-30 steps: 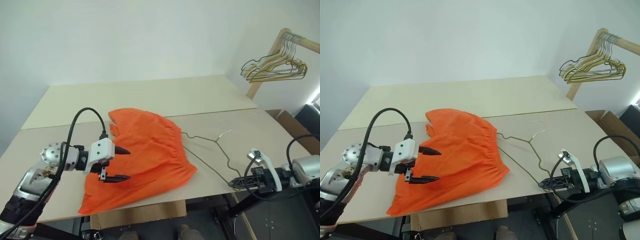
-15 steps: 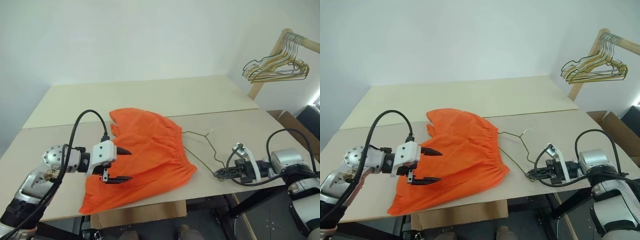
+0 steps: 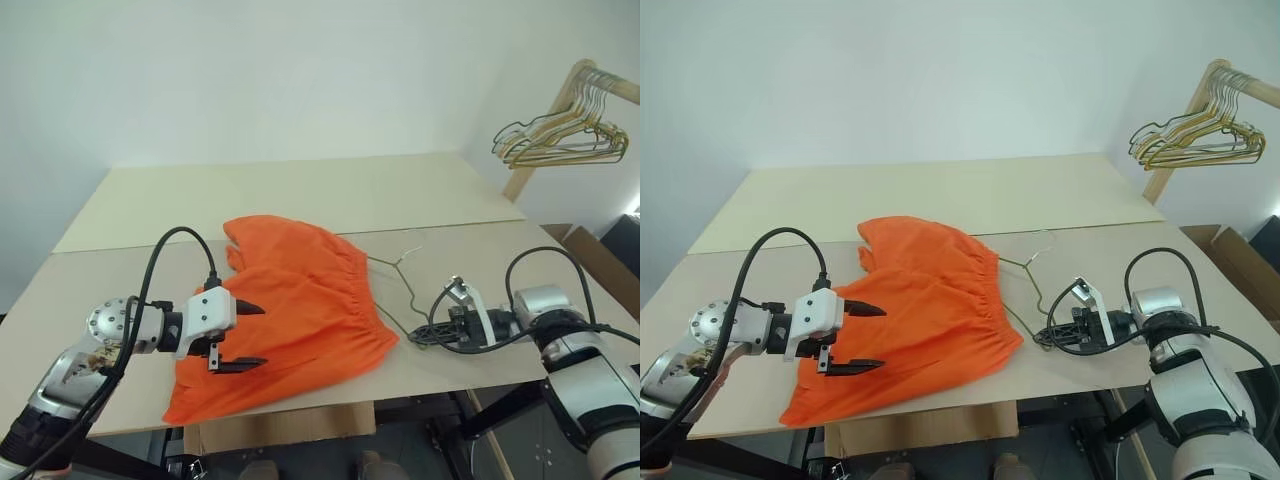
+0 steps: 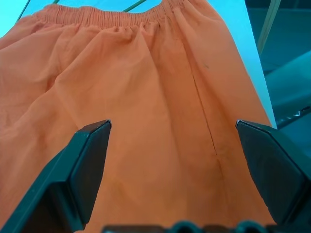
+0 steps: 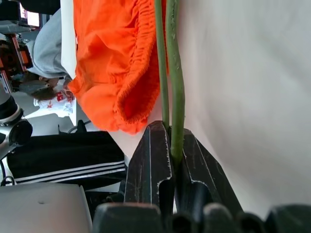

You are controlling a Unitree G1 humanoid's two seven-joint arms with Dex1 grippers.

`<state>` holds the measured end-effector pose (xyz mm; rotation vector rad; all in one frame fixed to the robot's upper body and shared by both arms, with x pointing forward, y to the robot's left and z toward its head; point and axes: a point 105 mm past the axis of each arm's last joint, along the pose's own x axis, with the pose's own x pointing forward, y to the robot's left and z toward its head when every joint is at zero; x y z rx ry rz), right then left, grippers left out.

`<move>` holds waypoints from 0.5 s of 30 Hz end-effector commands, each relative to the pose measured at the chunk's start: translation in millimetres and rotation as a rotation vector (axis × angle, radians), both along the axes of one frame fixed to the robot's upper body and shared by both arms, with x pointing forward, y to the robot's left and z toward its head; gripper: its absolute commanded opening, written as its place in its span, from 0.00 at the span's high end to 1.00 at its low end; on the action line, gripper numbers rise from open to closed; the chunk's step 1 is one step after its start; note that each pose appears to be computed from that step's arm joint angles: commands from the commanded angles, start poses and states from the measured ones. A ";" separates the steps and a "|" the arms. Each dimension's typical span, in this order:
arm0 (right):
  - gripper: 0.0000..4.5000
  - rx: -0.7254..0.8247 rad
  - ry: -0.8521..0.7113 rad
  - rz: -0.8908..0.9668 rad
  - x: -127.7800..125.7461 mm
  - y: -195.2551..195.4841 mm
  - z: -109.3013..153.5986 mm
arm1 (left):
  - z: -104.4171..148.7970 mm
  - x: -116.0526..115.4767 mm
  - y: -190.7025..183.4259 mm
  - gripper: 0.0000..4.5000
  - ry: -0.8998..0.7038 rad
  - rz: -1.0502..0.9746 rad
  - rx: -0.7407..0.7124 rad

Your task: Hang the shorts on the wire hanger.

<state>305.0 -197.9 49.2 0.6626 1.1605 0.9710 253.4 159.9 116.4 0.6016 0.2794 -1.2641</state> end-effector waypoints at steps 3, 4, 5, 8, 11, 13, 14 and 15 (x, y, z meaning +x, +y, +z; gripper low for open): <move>1.00 0.076 -0.087 -0.019 14.6 5.2 15.8 | 6.4 0.6 -0.6 0.01 -0.039 0.003 0.006; 1.00 0.082 -0.103 -0.037 17.7 4.5 17.8 | 6.2 0.6 -0.7 0.01 -0.040 0.004 0.006; 1.00 0.091 -0.119 -0.054 20.4 3.7 20.4 | 6.0 0.5 -0.7 0.01 -0.040 0.006 0.005; 1.00 0.097 -0.162 -0.068 25.3 2.4 24.7 | 5.4 0.0 -1.0 0.01 -0.041 0.007 0.004; 1.00 0.093 -0.276 -0.035 30.3 3.4 30.4 | 4.5 0.0 -1.5 0.01 -0.042 0.002 0.004; 1.00 0.069 -0.409 0.013 33.9 6.7 32.6 | 4.5 0.5 -2.4 0.01 -0.046 -0.008 0.008; 1.00 0.044 -0.477 0.026 36.8 8.8 33.1 | 5.7 1.1 -2.9 0.01 -0.049 -0.013 0.007; 1.00 0.027 -0.524 0.033 39.2 11.2 34.3 | 7.8 2.0 -3.2 0.01 -0.055 -0.020 0.007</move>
